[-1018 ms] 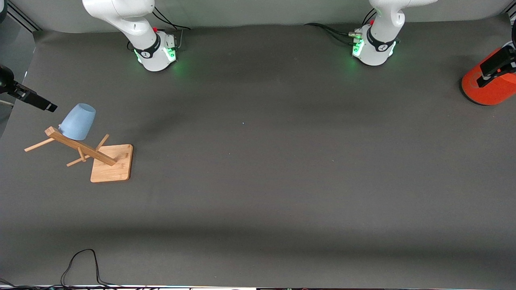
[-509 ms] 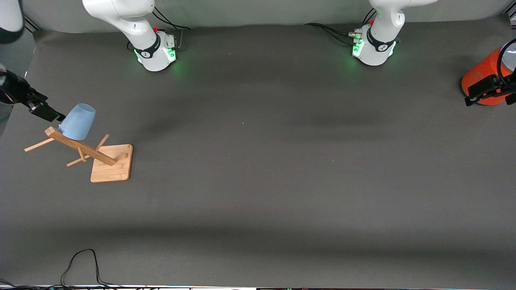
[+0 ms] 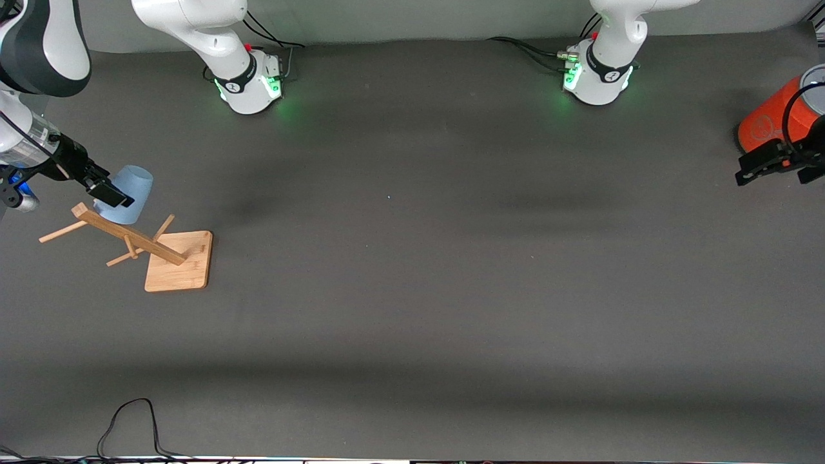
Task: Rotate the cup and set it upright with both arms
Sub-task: 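Close the right gripper around the blue cup's body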
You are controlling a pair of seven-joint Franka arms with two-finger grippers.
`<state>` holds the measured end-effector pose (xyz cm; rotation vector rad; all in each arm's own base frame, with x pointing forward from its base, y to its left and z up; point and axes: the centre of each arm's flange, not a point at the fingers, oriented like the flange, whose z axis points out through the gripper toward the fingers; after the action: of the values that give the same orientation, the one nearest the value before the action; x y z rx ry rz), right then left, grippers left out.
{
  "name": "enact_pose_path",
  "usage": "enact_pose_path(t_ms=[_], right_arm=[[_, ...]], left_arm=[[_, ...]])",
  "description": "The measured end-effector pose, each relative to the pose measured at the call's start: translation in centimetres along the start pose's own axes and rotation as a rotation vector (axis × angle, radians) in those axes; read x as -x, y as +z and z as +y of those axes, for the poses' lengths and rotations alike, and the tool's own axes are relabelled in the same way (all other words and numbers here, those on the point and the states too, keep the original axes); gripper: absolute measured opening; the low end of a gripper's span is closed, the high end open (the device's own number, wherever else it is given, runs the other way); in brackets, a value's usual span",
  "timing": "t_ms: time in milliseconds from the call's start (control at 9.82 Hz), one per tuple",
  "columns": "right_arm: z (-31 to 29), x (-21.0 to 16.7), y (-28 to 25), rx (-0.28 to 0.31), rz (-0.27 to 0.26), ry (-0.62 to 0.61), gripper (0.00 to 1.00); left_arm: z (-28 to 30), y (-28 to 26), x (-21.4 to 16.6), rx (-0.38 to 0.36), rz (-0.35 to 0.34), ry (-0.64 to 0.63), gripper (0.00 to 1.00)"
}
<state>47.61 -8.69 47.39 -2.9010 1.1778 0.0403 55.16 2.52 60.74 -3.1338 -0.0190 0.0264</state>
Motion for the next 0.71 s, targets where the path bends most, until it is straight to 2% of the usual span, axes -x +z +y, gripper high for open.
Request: enact_pose_path(t_ms=[713], right_arm=[[-0.5,-0.6,2.2,0.006,-0.001,0.006,0.99]], left_arm=[[0.0,0.7,-0.2,0.0,0.007,0.0,1.0]])
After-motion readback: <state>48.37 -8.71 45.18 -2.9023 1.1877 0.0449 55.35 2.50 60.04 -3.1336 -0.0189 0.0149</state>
